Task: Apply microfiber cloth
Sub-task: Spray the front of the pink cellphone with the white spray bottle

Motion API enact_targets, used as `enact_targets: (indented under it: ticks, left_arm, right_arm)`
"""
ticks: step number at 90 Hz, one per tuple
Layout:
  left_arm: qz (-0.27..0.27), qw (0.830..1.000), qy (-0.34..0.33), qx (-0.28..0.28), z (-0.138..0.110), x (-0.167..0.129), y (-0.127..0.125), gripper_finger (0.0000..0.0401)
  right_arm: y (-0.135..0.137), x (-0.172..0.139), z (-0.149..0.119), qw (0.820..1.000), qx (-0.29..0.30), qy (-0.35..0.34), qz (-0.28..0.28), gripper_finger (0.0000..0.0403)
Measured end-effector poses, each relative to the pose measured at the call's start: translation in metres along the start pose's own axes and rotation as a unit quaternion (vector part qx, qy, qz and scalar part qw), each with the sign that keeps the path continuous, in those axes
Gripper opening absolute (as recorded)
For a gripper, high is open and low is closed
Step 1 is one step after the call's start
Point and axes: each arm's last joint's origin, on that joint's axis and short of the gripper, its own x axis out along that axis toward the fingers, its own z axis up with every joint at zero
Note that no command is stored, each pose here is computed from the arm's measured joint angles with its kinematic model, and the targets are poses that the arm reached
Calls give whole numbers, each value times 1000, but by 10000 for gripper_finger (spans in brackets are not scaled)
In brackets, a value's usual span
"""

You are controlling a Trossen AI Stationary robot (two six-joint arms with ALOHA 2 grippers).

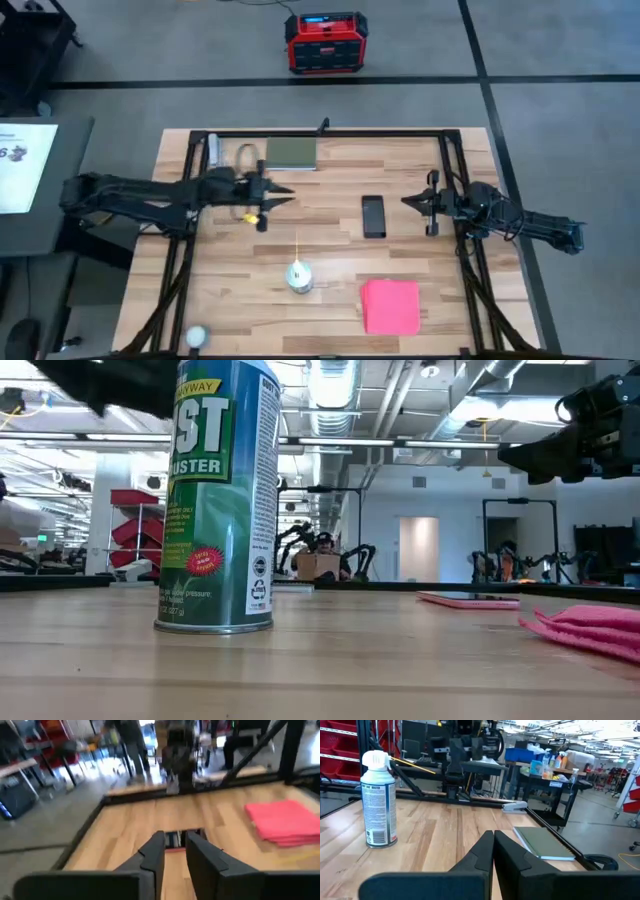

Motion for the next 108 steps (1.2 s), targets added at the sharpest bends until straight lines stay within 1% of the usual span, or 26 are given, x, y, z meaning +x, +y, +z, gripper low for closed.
enact_targets:
  ticks: [9, 20, 30, 44, 51, 58, 85, 96, 108]
  left_arm:
    - [-46, 999, 5, -12, 8, 29, 11, 7]
    - [-106, 994, 30, -19, 12, 63, 21, 5]
    - [-133, 989, 58, -1, 14, 91, 26, 1]
    - [-148, 984, 102, 16, 16, 120, 31, 1]
    - [-152, 982, 112, 23, 15, 128, 32, 0]
    - [-151, 982, 106, 30, 16, 132, 33, 0]
    - [-153, 982, 103, 46, 16, 133, 33, 0]
    - [-156, 981, 103, 48, 12, 143, 31, 0]
    - [-168, 978, 105, 59, 12, 168, 30, 0]
  right_arm:
    - [0, 0, 0, 1000, 0, 0, 0, 0]
    - [0, 0, 0, 1000, 0, 0, 0, 0]
    - [0, 0, 0, 1000, 0, 0, 0, 0]
    - [0, 0, 0, 1000, 0, 0, 0, 0]
    - [0, 0, 0, 1000, 0, 0, 0, 0]
    - [0, 0, 0, 1000, 0, 0, 0, 0]
    - [0, 0, 0, 1000, 0, 0, 0, 0]
    - [0, 0, 0, 1000, 0, 0, 0, 0]
    - [0, 0, 0, 1000, 0, -1, 0, 0]
